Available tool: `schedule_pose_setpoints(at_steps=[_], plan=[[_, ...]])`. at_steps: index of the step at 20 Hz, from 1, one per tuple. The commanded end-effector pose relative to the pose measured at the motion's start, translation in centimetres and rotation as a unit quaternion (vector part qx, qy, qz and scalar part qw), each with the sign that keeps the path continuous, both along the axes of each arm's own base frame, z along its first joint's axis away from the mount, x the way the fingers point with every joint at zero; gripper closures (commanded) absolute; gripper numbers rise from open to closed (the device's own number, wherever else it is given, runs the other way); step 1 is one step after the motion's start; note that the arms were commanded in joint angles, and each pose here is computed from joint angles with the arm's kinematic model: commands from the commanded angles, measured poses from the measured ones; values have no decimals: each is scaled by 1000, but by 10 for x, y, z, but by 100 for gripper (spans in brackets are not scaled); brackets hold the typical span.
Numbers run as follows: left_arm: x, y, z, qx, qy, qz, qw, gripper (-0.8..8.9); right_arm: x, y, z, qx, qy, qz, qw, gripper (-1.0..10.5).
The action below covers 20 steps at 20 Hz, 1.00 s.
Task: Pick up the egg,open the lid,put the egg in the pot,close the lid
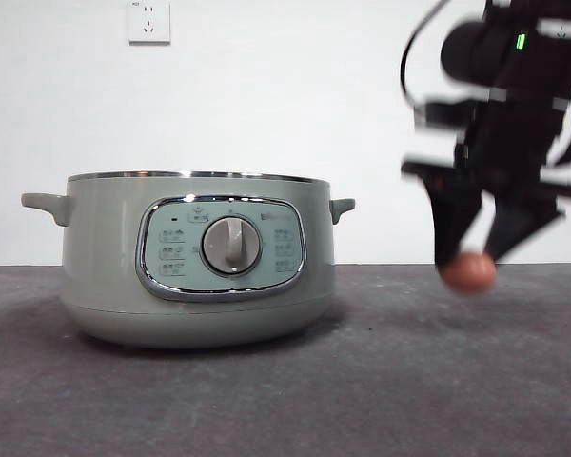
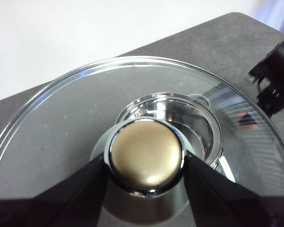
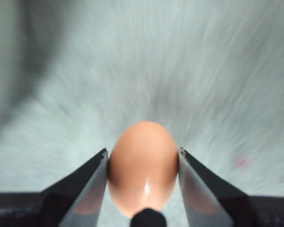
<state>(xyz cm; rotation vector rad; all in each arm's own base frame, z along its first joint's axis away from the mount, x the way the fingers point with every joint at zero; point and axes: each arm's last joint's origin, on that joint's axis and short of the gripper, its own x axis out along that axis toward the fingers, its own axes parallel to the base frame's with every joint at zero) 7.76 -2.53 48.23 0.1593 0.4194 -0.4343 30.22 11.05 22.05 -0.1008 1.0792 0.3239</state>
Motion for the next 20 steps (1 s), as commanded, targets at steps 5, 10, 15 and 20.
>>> schedule_pose_setpoints(at_steps=[5, 10, 15, 20], plan=[[-6, 2, 8, -13, -34, 1, 999, 820, -3, 16, 102, 73, -130, 39, 988, 959], [-6, 2, 8, -14, -35, 0, 999, 820, -3, 76, 146, 103, -193, 128, 967, 959], [-7, 2, 8, -16, -34, 0, 999, 820, 17, 142, 127, 97, -166, 188, 963, 959], [-7, 2, 8, -17, -33, 0, 999, 820, 36, 188, 80, 57, -110, 235, 964, 959]])
